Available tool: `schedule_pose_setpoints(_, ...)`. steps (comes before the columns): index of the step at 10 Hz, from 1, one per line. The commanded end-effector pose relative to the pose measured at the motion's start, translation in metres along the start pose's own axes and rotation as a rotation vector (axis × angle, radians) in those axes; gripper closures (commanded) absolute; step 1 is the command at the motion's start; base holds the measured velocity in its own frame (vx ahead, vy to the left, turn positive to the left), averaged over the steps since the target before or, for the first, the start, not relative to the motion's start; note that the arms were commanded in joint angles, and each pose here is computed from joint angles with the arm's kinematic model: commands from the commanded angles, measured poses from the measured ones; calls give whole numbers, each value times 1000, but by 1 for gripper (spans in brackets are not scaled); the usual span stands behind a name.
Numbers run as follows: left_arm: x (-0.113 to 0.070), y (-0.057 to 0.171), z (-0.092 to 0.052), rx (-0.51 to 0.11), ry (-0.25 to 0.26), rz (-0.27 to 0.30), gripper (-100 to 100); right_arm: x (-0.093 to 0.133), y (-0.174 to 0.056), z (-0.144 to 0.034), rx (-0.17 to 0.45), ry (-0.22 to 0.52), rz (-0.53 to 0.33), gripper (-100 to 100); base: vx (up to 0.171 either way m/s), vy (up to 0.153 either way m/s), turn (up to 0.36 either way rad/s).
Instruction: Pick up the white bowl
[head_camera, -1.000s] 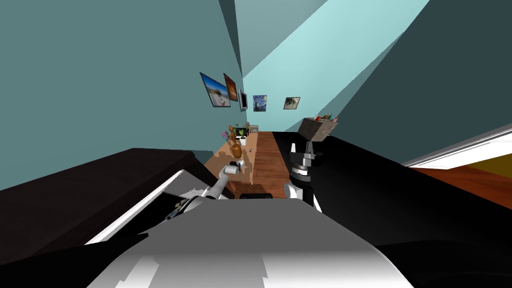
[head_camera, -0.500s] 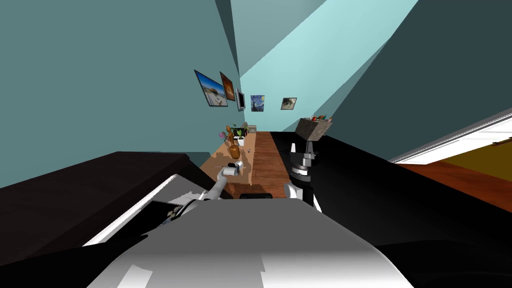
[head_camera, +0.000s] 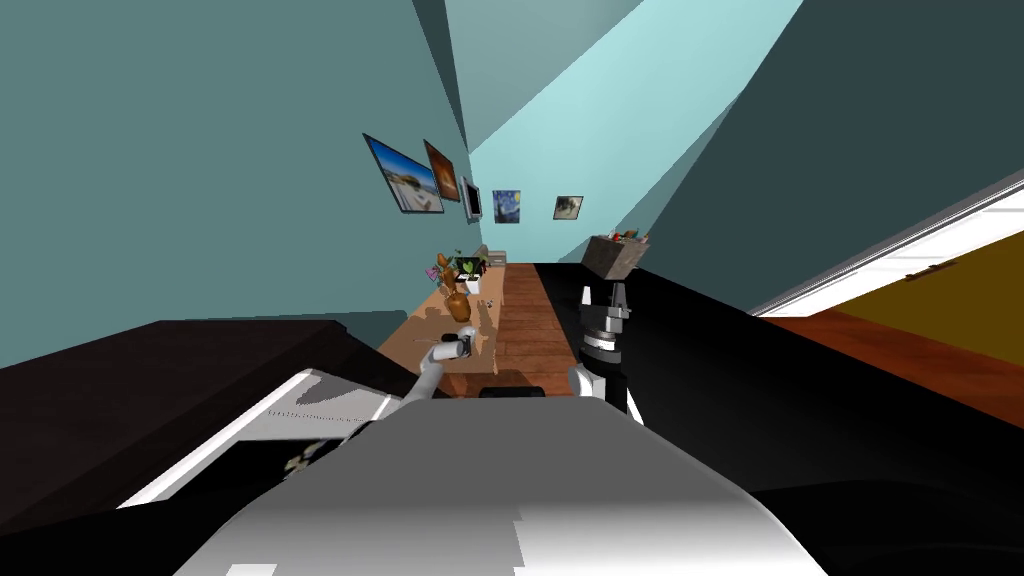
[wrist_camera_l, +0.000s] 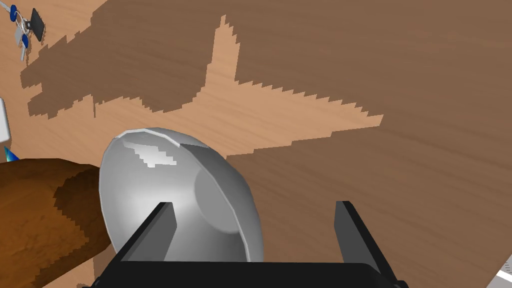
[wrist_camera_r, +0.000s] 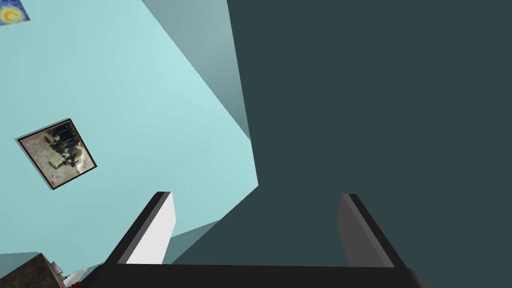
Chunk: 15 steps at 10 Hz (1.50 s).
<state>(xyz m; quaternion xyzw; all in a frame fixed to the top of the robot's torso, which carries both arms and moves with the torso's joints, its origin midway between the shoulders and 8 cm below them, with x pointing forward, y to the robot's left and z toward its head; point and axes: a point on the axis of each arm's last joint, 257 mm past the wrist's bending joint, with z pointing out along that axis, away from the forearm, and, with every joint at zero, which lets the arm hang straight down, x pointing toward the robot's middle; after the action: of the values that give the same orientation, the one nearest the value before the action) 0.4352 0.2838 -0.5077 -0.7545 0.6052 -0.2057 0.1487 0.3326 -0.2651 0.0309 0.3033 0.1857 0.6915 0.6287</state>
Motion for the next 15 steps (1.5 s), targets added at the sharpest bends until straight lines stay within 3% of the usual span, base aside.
schedule_pose_setpoints(1, -14, 3, -5, 2, -5, -2, -100, 0, 0, 0, 0, 0, 0, 0, 39, -62, -69)
schedule_pose_setpoints(2, -33, 12, -10, 3, -9, -28, -100, 0, 0, 0, 0, 0, 0, 0, 53, -62, -135)
schedule_pose_setpoints(3, -37, 12, -10, 5, -13, -21, -100, 0, 0, 0, 0, 0, 0, 0, 51, -52, -65)
schedule_pose_setpoints(4, -57, 22, -16, 6, -20, -51, -100, 0, 0, 0, 0, 0, 0, 0, 56, -62, -139)
schedule_pose_setpoints(5, -61, 21, -17, 9, -24, -39, -100, 0, 0, 0, 0, 0, 0, 0, 48, -53, -65)
schedule_pose_setpoints(6, -81, 28, -24, 18, -32, -66, -100, 0, 0, 0, 0, 0, 0, 0, 45, -63, -140)
schedule_pose_setpoints(7, -86, 30, -25, 16, -38, -54, -100, 0, 0, 0, 0, 0, 0, 0, 46, -56, -70)
schedule_pose_setpoints(8, -105, 34, -33, 30, -47, -84, -100, 0, 0, 0, 0, 0, 0, 0, 69, -85, -131)
schedule_pose_setpoints(11, -137, 48, -45, 35, -76, -75, -100, 0, 0, 0, 0, 0, 0, 0, 47, -58, -90)
schedule_pose_setpoints(12, -159, 58, -56, 43, -93, -96, -100, 0, 0, 0, 0, 0, 0, 0, 57, -50, -144)
schedule_pose_setpoints(14, -161, 53, -56, 45, -94, -87, -100, 0, 0, 0, 0, 0, 0, 0, 35, -35, -31)
schedule_pose_setpoints(15, -162, 53, -57, 45, -95, -83, 100, 0, 0, 0, 0, 0, 0, 0, 0, 0, 0)
